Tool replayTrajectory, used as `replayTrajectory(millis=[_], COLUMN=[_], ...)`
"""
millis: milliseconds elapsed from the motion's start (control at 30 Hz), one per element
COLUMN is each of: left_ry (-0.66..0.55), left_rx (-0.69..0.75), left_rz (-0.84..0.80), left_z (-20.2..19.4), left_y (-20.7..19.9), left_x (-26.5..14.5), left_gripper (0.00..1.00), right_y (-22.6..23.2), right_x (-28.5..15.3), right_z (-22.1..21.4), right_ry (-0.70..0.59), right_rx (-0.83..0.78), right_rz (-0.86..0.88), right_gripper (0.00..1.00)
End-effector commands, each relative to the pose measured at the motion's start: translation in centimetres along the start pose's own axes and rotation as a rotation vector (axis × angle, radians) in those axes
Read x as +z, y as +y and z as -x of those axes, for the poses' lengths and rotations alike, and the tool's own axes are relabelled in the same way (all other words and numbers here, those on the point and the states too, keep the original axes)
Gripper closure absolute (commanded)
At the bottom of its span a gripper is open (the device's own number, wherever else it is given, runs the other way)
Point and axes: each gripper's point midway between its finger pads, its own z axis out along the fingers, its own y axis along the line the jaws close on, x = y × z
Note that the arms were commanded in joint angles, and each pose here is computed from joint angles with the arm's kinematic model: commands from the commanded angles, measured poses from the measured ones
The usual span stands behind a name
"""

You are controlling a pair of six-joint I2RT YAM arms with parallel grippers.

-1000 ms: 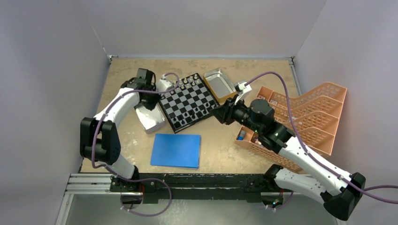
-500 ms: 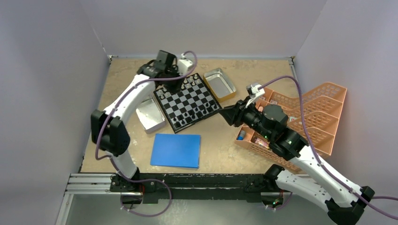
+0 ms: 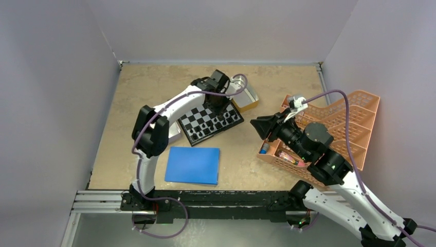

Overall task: Set up the chess pieces on the board
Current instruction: Place the chess piece on the chessboard.

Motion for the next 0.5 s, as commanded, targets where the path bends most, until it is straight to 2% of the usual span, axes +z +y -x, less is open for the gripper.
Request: replayTrajectory(millis=[0,167,467], left_ry=[-0.068,-0.035,-0.07], left_rx=[0.005,0.016,0.025], left_rz=[0.042,0.064,0.129], left_z=[3.1,2.6,3.1], left_y=[-0.1,0.0,1.0], left_x=[1.1,3.2,2.4], left_gripper=[1.0,1.0,0.98], right_y=[0.9,0.8,0.9], right_x=[-0.8,-1.0,-0.9], right_z=[2.8,2.8,2.9], right_ry=[-0.069,-0.073,-0.075], right_rx=[0.007,0.018,0.02], right_rz=[0.014,0.012,0.012], right_gripper=[0.62,0.61,0.61])
